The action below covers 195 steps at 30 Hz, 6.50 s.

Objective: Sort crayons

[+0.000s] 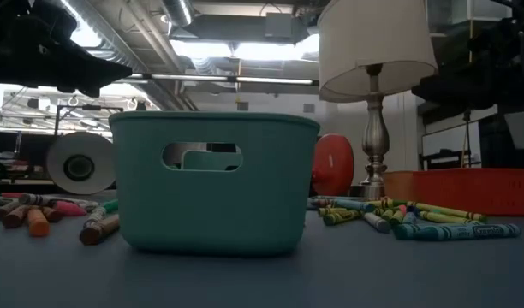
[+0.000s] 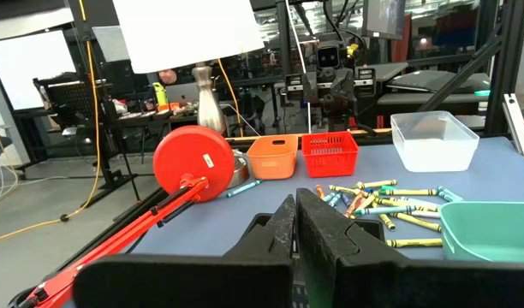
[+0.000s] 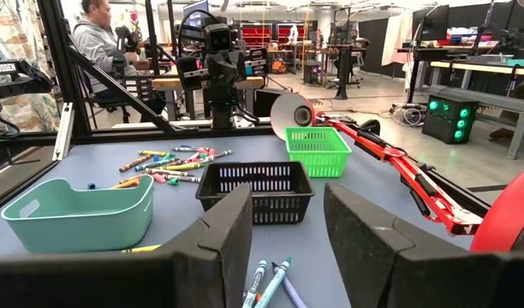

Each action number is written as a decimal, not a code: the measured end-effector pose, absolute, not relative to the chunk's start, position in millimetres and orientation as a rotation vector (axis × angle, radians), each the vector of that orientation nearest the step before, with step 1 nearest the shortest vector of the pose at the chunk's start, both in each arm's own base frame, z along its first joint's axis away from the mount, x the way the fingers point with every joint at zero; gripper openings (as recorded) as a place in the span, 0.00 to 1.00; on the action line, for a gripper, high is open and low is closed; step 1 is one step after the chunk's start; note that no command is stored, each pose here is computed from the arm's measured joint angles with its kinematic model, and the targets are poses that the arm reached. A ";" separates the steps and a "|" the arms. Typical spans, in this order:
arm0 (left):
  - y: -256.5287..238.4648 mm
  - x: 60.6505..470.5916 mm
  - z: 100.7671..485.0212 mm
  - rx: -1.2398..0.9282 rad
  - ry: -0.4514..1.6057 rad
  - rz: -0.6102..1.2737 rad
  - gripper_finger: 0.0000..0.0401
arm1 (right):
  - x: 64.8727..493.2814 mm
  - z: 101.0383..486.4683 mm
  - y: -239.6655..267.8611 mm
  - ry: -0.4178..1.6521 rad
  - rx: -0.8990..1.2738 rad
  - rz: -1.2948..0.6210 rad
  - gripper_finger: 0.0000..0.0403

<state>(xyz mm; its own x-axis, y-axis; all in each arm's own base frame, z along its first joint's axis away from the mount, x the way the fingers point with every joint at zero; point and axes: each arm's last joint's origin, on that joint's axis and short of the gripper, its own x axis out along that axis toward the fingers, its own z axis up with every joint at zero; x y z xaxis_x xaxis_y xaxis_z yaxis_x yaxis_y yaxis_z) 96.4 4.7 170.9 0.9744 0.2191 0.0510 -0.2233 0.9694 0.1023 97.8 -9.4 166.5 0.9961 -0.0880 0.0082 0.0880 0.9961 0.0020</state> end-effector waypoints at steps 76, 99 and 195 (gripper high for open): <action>4.6 96.2 174.4 0.102 -0.076 0.225 0.00 | 296.7 142.8 -54.2 1.243 -0.263 -0.668 0.37; 4.6 96.2 174.5 0.102 -0.076 0.225 0.00 | 278.8 138.7 -114.8 1.292 -0.019 -0.748 0.37; 4.7 96.2 174.5 0.102 -0.076 0.226 0.00 | 311.0 184.6 -52.7 1.408 0.178 -0.153 0.04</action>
